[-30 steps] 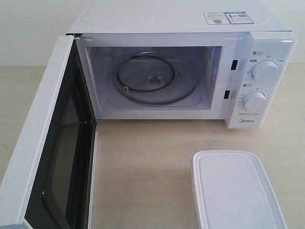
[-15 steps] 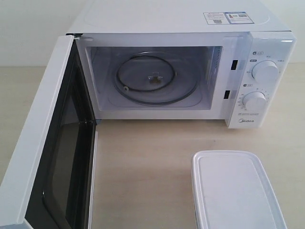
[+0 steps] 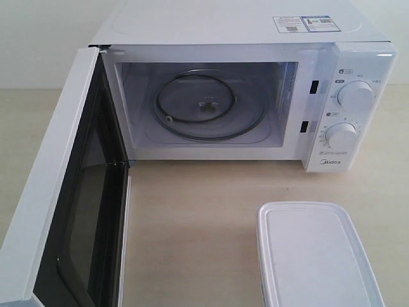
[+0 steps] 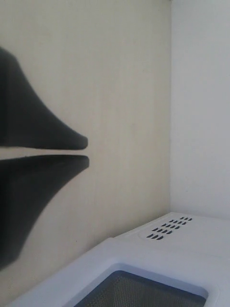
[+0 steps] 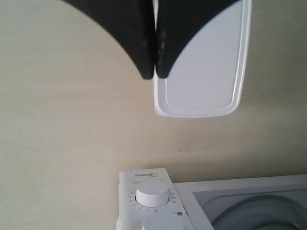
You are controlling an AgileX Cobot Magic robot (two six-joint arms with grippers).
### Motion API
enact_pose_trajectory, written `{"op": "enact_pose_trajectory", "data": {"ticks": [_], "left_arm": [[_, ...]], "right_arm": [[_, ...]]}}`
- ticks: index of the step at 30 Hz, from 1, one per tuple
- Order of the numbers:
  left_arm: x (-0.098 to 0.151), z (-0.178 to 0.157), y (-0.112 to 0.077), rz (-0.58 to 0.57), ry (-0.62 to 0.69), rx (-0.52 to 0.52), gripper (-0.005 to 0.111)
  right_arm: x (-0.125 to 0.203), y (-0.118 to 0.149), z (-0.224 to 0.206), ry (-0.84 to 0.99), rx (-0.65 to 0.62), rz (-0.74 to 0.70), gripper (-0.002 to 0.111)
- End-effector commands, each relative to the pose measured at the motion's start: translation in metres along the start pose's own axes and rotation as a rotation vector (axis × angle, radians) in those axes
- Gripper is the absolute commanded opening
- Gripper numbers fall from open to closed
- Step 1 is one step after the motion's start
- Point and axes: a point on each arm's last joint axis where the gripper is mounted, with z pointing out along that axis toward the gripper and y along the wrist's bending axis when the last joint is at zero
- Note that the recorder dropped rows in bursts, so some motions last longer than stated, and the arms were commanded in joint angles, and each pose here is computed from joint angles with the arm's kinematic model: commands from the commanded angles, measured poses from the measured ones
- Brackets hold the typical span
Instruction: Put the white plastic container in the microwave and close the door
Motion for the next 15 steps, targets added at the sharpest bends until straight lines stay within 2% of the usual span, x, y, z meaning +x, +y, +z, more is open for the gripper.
{"op": "enact_pose_trajectory", "data": {"ticks": [1,6,11,13,15], "left_arm": [[0.001,0.0,0.0,-0.016,-0.005,0.004,0.004],[0.001,0.0,0.0,-0.016,-0.005,0.004,0.004],[0.001,0.0,0.0,-0.016,-0.005,0.004,0.004],[0.001,0.0,0.0,-0.016,-0.005,0.004,0.004],[0.001,0.0,0.0,-0.016,-0.005,0.004,0.004]], "right_arm": [[-0.005,0.001,-0.002,-0.055,-0.012,0.002,0.0],[-0.003,0.005,-0.002,-0.026,-0.051,0.011,0.0],[-0.003,0.021,-0.005,-0.034,-0.231,-0.127,0.0],[-0.004,0.028,-0.007,-0.049,-0.324,-0.132,0.0],[-0.006,0.029,-0.009,-0.068,-0.36,-0.106,0.0]]}}
